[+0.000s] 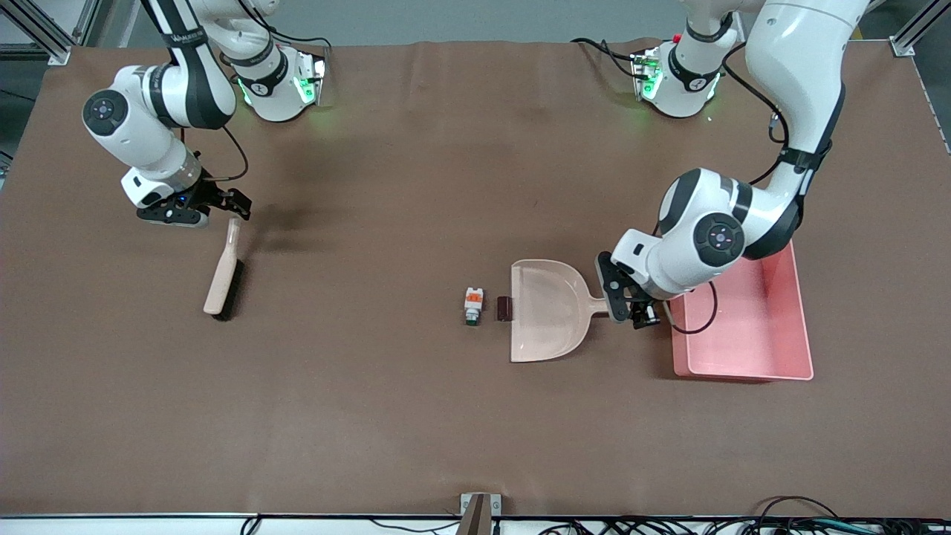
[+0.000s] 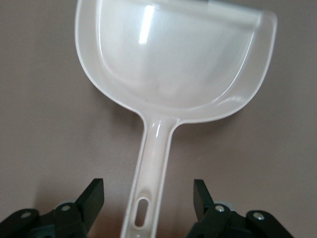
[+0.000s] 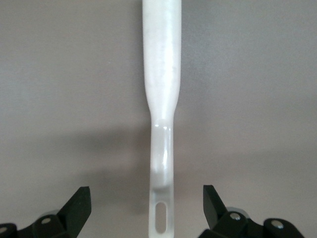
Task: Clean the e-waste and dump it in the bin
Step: 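Grasp the brush handle with the right gripper while the left grasps the dustpan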
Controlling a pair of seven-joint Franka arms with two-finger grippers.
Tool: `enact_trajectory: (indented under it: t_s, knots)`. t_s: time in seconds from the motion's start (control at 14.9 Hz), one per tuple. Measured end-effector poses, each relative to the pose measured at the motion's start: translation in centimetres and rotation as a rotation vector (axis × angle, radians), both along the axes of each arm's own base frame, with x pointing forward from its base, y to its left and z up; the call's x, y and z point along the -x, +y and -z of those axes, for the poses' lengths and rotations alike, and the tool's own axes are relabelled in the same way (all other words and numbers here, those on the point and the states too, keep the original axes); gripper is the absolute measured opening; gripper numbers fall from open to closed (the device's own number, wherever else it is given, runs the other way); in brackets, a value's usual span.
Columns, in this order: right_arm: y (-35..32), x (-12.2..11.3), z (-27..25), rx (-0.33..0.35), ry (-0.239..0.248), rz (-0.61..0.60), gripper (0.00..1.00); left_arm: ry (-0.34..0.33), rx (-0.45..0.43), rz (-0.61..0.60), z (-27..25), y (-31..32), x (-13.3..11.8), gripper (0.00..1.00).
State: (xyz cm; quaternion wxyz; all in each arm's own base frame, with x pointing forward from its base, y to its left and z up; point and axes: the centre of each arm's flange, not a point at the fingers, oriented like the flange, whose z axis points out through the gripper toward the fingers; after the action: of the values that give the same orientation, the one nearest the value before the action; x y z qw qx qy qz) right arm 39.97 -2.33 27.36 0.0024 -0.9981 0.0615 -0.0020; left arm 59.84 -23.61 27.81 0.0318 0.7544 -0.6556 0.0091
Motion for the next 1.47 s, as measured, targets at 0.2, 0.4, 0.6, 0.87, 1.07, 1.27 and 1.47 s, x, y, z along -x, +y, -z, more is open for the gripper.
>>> enact_trajectory:
  t_s: [0.2, 0.4, 0.6, 0.87, 1.07, 1.27, 1.47]
  knots:
    - [-0.2, -0.3, 1.9, 0.001, -0.014, 0.005, 1.00, -0.015, -0.018, 0.056, 1.3, -1.6, 0.5, 0.78]
    - [-0.3, -0.3, 3.6, 0.000, -0.002, 0.007, 0.97, -0.030, -0.007, 0.071, 2.2, -2.4, 0.6, 0.78]
    - [-0.3, -0.2, 4.2, -0.001, 0.007, 0.009, 0.91, -0.035, 0.004, 0.091, 3.7, -2.5, 0.5, 0.77]
    - [-0.8, -0.4, 4.7, 0.001, -0.012, 0.022, 0.84, -0.026, 0.003, 0.119, 4.7, -2.6, 0.7, 0.73]
    - [-1.1, -0.3, 5.2, 0.000, -0.007, 0.028, 0.73, -0.030, 0.005, 0.137, 4.8, -2.7, 0.6, 0.69]
    - [-1.1, -0.3, 5.3, 0.000, -0.007, 0.029, 0.62, -0.028, 0.009, 0.146, 4.9, -3.0, 0.8, 0.60]
    - [-1.1, -0.3, 5.3, 0.000, -0.007, 0.030, 0.52, -0.032, 0.016, 0.153, 5.0, -3.5, 0.9, 0.53]
